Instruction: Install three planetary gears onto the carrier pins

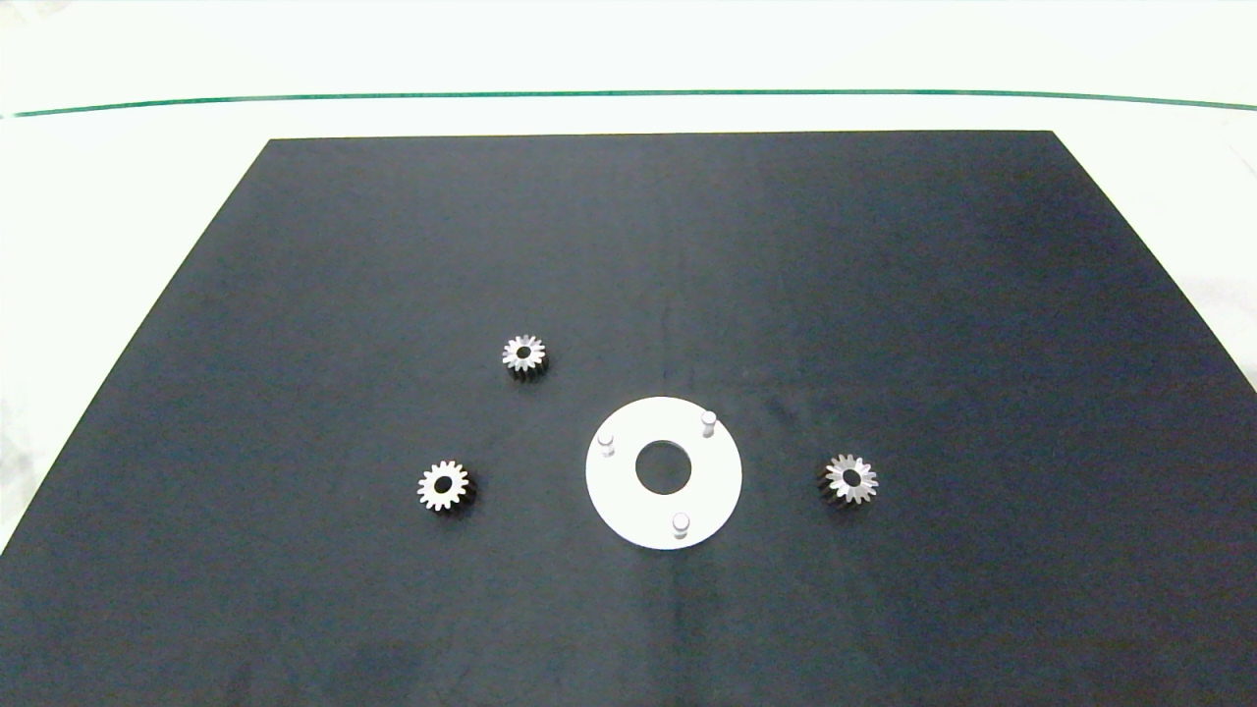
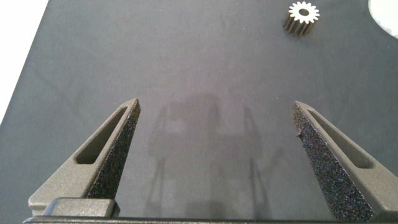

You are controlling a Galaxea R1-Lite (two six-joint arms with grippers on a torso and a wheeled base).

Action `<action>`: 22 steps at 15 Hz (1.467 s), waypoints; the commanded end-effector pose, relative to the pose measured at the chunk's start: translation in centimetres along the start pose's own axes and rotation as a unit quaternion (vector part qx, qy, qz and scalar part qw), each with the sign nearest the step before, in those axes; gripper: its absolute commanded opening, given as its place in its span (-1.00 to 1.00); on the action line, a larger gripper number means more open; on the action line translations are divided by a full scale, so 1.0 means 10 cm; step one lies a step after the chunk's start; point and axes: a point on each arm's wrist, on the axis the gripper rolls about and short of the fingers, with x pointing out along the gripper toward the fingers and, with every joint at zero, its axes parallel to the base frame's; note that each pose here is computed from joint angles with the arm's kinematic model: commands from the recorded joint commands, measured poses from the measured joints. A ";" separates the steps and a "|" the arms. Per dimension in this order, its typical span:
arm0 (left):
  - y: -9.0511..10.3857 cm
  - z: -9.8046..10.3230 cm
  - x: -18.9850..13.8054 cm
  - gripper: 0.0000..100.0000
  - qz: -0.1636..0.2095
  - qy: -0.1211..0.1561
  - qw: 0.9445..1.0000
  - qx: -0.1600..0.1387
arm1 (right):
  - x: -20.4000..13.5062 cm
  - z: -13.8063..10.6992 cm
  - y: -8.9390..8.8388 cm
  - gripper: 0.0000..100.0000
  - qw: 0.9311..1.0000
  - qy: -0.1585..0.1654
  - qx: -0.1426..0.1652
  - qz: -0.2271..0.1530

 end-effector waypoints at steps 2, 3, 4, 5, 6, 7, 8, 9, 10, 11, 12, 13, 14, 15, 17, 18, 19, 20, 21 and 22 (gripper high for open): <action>0.00 0.00 0.01 1.00 -0.002 0.005 1.000 0.001 | 0.00 0.00 0.00 1.00 1.000 0.003 -0.002 -0.002; 0.00 0.06 0.02 1.00 0.001 0.014 1.000 0.007 | 0.00 0.01 0.00 1.00 1.000 0.003 -0.004 -0.009; 0.01 0.28 0.02 1.00 0.000 0.028 0.999 0.018 | -0.01 0.06 0.00 1.00 1.000 0.011 -0.019 -0.013; 0.02 0.63 -0.01 1.00 -0.003 0.041 0.999 0.021 | -0.03 0.21 -0.01 1.00 0.999 0.022 -0.033 -0.009; 0.02 0.99 -0.01 1.00 -0.008 0.075 0.997 0.024 | -0.04 0.43 -0.01 1.00 0.999 0.039 -0.033 -0.006; 0.03 1.36 0.01 1.00 -0.012 0.114 0.993 0.033 | 0.01 0.73 -0.02 1.00 0.998 0.058 -0.033 0.000; 0.04 1.64 0.08 1.00 -0.015 0.146 0.988 0.037 | 0.12 1.01 -0.03 1.00 0.997 0.075 -0.034 0.003; 0.04 1.83 0.22 1.00 -0.016 0.176 0.983 0.043 | 0.27 1.27 -0.03 1.00 0.995 0.087 -0.036 0.009; 0.05 1.99 0.42 1.00 -0.018 0.197 0.978 0.064 | 0.47 1.51 -0.04 1.00 0.993 0.108 -0.043 0.023; 0.05 2.12 0.60 1.00 -0.019 0.208 0.974 0.084 | 0.69 1.66 -0.02 1.00 0.989 0.130 -0.058 0.040; 0.05 2.25 0.77 1.00 -0.021 0.212 0.973 0.088 | 0.91 1.78 0.01 1.00 0.984 0.152 -0.068 0.057; 0.05 2.32 0.93 1.00 -0.022 0.219 0.971 0.088 | 1.08 1.84 0.04 1.00 0.980 0.168 -0.073 0.072; 0.06 2.33 1.09 1.00 -0.023 0.236 0.968 0.088 | 1.24 1.87 0.08 1.00 0.976 0.186 -0.080 0.086; 0.06 2.32 1.24 1.00 -0.021 0.257 0.962 0.087 | 1.38 1.87 0.12 1.00 0.970 0.200 -0.093 0.099; 0.09 2.32 1.35 1.00 -0.008 0.287 0.954 0.083 | 1.53 1.84 0.18 1.00 0.961 0.220 -0.117 0.119; 0.10 2.31 1.34 1.00 -0.009 0.309 0.948 0.082 | 1.62 1.81 0.23 1.00 0.954 0.233 -0.130 0.136; 0.10 2.28 1.33 1.00 -0.009 0.319 0.945 0.079 | 1.66 1.80 0.27 1.00 0.948 0.241 -0.136 0.157; 0.10 2.27 1.34 1.00 -0.004 0.321 0.945 0.064 | 1.69 1.79 0.28 1.00 0.944 0.249 -0.135 0.168; 0.10 2.31 1.35 1.00 0.002 0.315 0.947 0.058 | 1.73 1.78 0.30 1.00 0.941 0.257 -0.136 0.173; 0.11 2.34 1.34 1.00 0.006 0.309 0.949 0.057 | 1.76 1.77 0.33 1.00 0.937 0.261 -0.138 0.185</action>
